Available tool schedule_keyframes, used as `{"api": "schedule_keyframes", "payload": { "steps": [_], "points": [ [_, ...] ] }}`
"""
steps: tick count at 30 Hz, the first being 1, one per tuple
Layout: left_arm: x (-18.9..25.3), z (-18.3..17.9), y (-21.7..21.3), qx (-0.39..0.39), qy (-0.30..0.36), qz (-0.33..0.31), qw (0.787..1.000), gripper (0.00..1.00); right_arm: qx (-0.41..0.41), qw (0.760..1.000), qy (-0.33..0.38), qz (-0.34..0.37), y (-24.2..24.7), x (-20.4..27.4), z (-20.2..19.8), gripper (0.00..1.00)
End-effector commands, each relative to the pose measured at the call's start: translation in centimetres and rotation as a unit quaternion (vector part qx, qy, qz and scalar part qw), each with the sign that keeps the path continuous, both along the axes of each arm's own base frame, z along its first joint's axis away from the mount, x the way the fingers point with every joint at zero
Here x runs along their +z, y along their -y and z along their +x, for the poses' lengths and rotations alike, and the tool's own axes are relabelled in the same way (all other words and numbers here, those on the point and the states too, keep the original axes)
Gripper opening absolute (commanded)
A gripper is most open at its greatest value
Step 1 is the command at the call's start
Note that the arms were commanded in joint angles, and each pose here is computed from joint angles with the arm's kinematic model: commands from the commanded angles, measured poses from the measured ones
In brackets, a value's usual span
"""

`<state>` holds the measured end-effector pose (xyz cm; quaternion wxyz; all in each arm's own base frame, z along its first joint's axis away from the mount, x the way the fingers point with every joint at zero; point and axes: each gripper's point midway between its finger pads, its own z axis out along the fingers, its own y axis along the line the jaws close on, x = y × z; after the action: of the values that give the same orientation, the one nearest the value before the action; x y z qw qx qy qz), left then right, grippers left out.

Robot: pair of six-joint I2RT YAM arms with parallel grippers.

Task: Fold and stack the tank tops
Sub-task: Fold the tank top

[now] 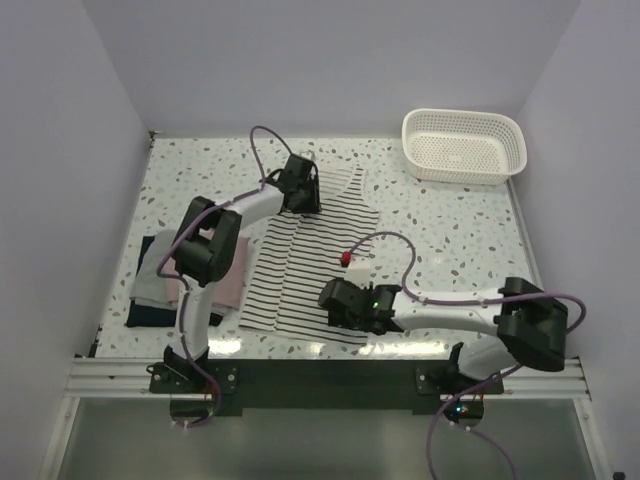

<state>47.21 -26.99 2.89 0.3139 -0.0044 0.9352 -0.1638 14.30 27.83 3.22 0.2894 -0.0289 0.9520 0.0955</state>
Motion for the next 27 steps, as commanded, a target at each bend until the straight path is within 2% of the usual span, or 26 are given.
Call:
{"api": "schedule_keyframes", "payload": {
  "steps": [1,5,7,9,11,13,15,16,17,21,27],
  "points": [
    [7.3,0.7,1.0,-0.028,0.059,-0.038,0.997,0.40,-0.047,0.998,0.031,0.031,2.9,4.0,3.3,0.58],
    [11.9,-0.1,1.3,-0.029,0.092,-0.070,0.993,0.43,-0.086,0.992,0.049,0.079,5.8,6.8,8.0,0.58],
    [14.2,-1.2,1.5,-0.025,0.102,-0.090,0.990,0.42,-0.125,0.988,0.055,0.076,8.6,6.8,11.9,0.57],
    [13.8,-3.0,1.5,-0.027,0.095,-0.091,0.991,0.42,-0.140,0.986,0.031,0.085,10.2,6.2,15.2,0.51],
    [13.7,-5.8,1.8,-0.035,0.087,-0.091,0.991,0.41,-0.147,0.982,0.045,0.109,11.1,7.0,19.0,0.47],
    [13.3,-9.1,2.4,-0.054,0.080,-0.091,0.991,0.40,-0.150,0.982,0.041,0.103,11.5,5.7,21.7,0.45],
    [12.9,-11.3,2.8,-0.068,0.079,-0.089,0.991,0.40,-0.153,0.981,0.058,0.103,12.1,6.5,24.9,0.43],
    [12.4,-13.5,3.3,-0.084,0.072,-0.087,0.990,0.39,-0.158,0.982,0.036,0.092,12.4,4.5,25.7,0.40],
    [12.2,-14.5,3.5,-0.091,0.069,-0.087,0.990,0.39,-0.158,0.982,0.048,0.097,12.3,5.2,27.3,0.39],
    [11.2,-19.5,4.7,-0.127,0.055,-0.085,0.987,0.39,-0.168,0.980,0.051,0.090,12.6,3.6,30.1,0.38],
    [9.0,-26.0,6.7,-0.191,0.019,-0.076,0.978,0.39,-0.172,0.982,0.033,0.072,12.4,1.0,31.4,0.34]
  ]
}}
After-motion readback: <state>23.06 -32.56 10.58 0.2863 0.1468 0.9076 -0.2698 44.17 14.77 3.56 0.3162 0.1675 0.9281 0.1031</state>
